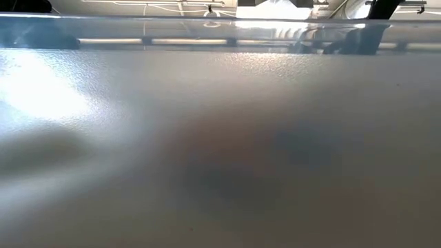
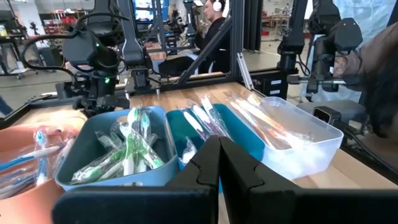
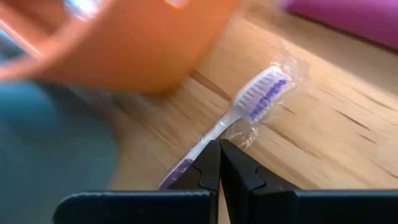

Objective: Pick & Place Toothbrushes
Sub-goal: Put the purple toothbrush into the blue bin

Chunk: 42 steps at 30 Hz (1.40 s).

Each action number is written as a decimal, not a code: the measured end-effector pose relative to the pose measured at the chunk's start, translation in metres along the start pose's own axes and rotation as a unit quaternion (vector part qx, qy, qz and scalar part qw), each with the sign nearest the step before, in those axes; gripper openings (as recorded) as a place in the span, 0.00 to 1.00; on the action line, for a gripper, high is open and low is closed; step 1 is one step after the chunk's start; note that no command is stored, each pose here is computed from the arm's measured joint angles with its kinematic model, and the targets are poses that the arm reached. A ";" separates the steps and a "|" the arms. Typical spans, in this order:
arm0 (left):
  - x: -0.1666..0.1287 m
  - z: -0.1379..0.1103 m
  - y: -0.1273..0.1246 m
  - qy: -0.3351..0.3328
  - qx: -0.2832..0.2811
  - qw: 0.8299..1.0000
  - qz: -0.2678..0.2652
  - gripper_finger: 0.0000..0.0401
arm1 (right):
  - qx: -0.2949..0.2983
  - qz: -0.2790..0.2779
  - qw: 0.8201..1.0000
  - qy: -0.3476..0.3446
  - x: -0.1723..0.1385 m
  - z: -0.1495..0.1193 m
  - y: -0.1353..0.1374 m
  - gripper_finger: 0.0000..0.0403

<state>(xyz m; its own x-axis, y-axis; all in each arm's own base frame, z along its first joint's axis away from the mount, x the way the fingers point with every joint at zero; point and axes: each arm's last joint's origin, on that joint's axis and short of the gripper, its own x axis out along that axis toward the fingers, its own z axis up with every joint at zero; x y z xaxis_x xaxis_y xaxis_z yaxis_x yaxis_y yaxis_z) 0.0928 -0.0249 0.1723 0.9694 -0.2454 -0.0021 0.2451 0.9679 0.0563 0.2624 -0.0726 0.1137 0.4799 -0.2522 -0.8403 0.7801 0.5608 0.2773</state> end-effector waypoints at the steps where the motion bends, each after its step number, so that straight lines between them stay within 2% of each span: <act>1: 0.000 0.000 0.000 0.000 0.000 1.000 0.001 0.00 | -0.002 -0.012 1.000 0.004 -0.002 -0.001 -0.002 0.01; 7: 0.000 0.000 0.000 -0.001 0.000 1.000 0.002 0.00 | -0.007 -0.067 0.997 0.028 -0.025 -0.006 -0.012 0.01; 16: 0.000 0.000 0.000 -0.001 0.000 1.000 0.003 0.00 | 0.008 -0.110 0.991 0.076 -0.068 -0.015 -0.025 0.01; 18: 0.000 0.000 0.000 -0.001 0.000 1.000 0.003 0.00 | 0.009 -0.102 0.992 0.071 -0.074 -0.014 -0.025 0.01; 25: 0.000 0.000 0.000 -0.001 0.001 1.000 0.003 0.00 | 0.025 0.001 0.999 0.043 -0.083 -0.004 -0.013 0.01; 28: 0.000 0.000 0.000 -0.001 0.001 1.000 0.003 0.00 | 0.025 0.010 0.999 0.047 -0.083 -0.004 -0.012 0.02; 32: 0.000 0.000 0.000 -0.001 0.001 1.000 0.003 0.00 | 0.030 0.009 0.998 0.046 -0.083 -0.006 -0.010 0.10; 37: 0.000 0.000 0.000 -0.001 0.001 1.000 0.003 0.00 | 0.025 0.006 0.999 0.044 -0.084 -0.010 -0.006 0.27; 42: 0.000 0.000 0.000 -0.001 0.001 1.000 0.003 0.00 | 0.058 0.000 0.997 0.057 -0.079 -0.017 0.000 0.37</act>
<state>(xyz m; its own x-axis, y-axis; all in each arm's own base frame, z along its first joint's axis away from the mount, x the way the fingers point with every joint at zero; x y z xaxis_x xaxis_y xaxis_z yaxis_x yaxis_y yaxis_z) 0.0929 -0.0248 0.1724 0.9709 -0.2393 0.0002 0.2389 0.9693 0.0581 0.2172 -0.0390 0.1721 0.4369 -0.1567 -0.8858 0.8242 0.4641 0.3244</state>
